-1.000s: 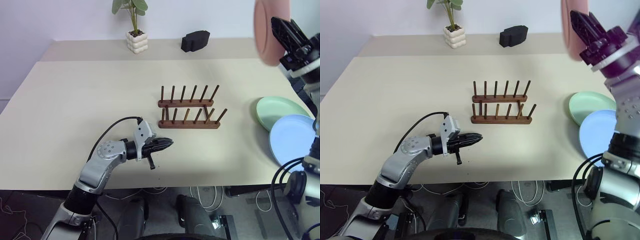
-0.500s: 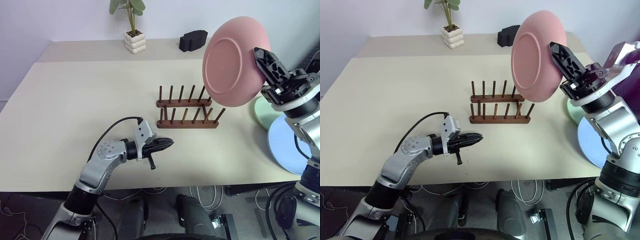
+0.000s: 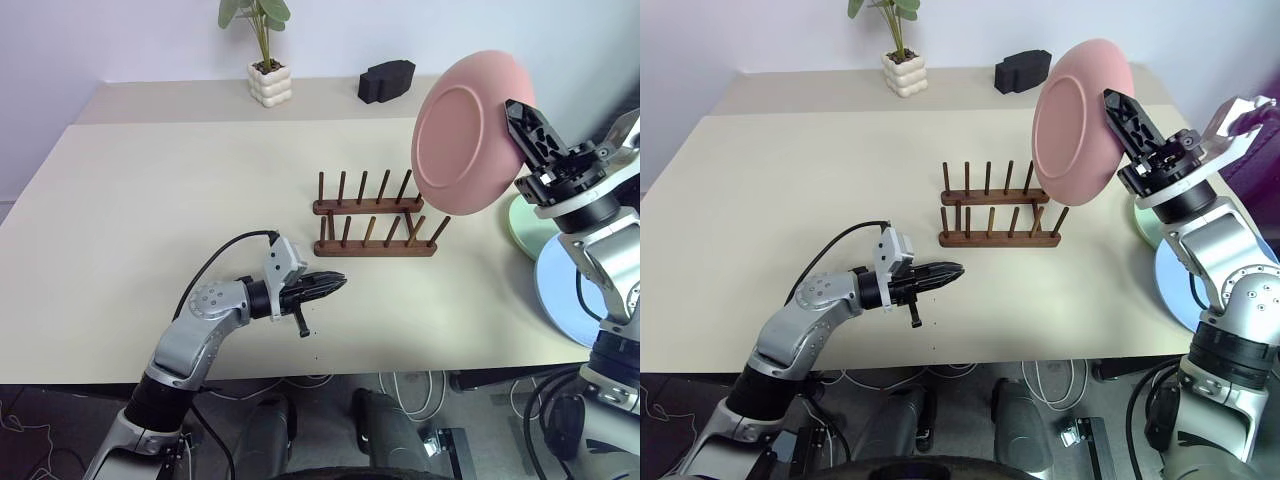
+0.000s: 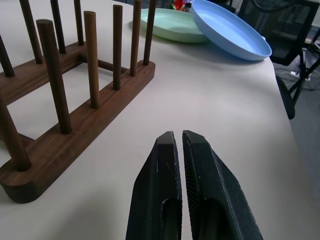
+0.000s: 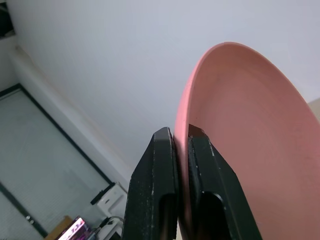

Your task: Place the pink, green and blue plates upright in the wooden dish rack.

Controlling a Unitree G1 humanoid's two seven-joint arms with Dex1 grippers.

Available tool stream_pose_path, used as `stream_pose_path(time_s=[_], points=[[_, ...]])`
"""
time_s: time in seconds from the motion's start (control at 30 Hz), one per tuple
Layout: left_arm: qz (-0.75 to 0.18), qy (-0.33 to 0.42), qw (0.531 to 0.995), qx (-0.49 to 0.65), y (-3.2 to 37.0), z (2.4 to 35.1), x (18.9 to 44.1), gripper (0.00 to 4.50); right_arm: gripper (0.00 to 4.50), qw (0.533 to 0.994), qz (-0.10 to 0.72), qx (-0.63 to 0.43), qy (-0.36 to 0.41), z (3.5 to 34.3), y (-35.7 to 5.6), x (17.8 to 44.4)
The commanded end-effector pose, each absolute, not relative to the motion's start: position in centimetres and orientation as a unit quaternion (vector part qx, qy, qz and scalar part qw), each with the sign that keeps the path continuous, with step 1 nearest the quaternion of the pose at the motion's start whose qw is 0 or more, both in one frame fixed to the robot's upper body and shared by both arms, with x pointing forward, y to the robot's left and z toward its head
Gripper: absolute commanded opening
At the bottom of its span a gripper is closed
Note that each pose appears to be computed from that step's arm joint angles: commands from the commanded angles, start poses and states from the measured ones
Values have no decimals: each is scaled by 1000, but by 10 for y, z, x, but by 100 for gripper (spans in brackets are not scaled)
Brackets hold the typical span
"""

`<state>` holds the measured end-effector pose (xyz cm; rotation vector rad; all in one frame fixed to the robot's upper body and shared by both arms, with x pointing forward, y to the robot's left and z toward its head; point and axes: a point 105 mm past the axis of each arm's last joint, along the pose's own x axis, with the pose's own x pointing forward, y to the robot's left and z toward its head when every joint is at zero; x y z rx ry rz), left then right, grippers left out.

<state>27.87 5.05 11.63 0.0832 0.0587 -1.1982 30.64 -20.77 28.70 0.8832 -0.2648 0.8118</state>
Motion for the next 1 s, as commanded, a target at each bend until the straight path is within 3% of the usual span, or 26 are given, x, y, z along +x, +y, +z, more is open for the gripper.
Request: stream_pose_path(time_s=[0.03, 0.8, 0.83, 0.9, 1.0], points=[[-569, 2, 821, 43, 49, 127, 275, 20, 6, 818, 375, 412, -144, 295, -208, 305], [-569, -11, 821, 45, 50, 130, 275, 20, 6, 847, 300, 427, -105, 255, -213, 326], [-568, -12, 822, 44, 50, 130, 275, 20, 76, 847, 300, 426, -105, 255, -213, 326], [-568, -13, 822, 45, 50, 130, 275, 20, 157, 848, 299, 426, -103, 254, -214, 326], [-569, -12, 821, 44, 49, 130, 275, 20, 314, 849, 297, 424, -103, 253, -214, 326]])
